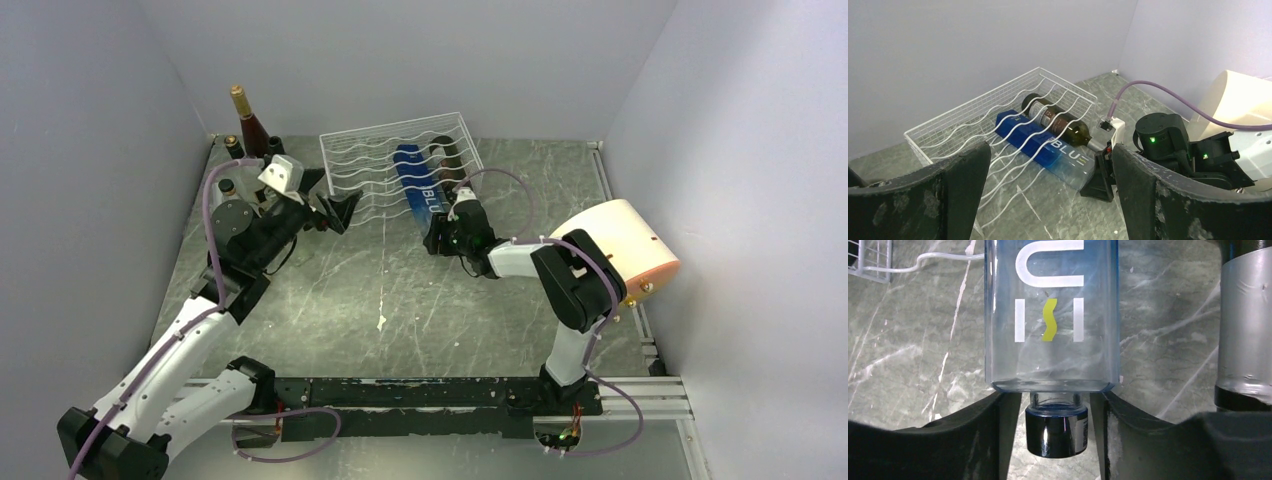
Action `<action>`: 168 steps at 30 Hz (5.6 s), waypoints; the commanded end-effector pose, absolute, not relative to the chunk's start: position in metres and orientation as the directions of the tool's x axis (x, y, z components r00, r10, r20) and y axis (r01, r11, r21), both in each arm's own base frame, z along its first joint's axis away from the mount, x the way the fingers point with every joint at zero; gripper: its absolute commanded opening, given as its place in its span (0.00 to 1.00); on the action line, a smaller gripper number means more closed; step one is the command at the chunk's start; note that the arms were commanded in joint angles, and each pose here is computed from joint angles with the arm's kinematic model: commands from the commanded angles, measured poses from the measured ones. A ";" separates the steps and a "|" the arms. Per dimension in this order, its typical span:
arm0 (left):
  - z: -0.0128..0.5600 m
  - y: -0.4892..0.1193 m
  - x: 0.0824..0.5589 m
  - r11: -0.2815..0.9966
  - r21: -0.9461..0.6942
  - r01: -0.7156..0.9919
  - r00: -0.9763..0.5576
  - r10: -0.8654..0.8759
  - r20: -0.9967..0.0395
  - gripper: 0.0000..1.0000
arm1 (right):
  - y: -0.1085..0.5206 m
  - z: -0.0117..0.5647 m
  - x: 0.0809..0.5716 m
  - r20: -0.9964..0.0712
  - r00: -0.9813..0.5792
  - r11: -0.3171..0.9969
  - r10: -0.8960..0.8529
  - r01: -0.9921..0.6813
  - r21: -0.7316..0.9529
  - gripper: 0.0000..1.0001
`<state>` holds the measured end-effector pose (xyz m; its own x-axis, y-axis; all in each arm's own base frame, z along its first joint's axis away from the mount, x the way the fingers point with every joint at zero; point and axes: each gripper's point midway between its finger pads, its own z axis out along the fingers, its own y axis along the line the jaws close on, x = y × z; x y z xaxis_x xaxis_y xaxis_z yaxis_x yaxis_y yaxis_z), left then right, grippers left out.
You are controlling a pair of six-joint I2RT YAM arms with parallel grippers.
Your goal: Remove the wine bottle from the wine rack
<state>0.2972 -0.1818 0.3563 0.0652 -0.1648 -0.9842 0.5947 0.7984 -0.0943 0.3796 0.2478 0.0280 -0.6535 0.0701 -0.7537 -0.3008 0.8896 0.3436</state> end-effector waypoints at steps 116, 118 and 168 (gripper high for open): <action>0.253 -0.275 0.227 0.785 0.265 0.560 0.107 0.249 -0.963 0.07 | 0.137 0.311 0.247 -0.914 -0.330 0.903 0.235 -0.273 0.331 0.91; 0.260 -0.259 0.229 0.832 0.221 0.509 0.070 0.216 -0.974 0.07 | 0.141 0.304 0.250 -0.909 -0.343 0.900 0.235 -0.277 0.337 0.91; 0.255 -0.039 0.288 0.952 -0.182 -0.245 0.000 -0.188 -0.982 0.30 | 0.186 0.243 0.276 -0.856 -0.481 0.864 0.189 -0.333 0.378 0.91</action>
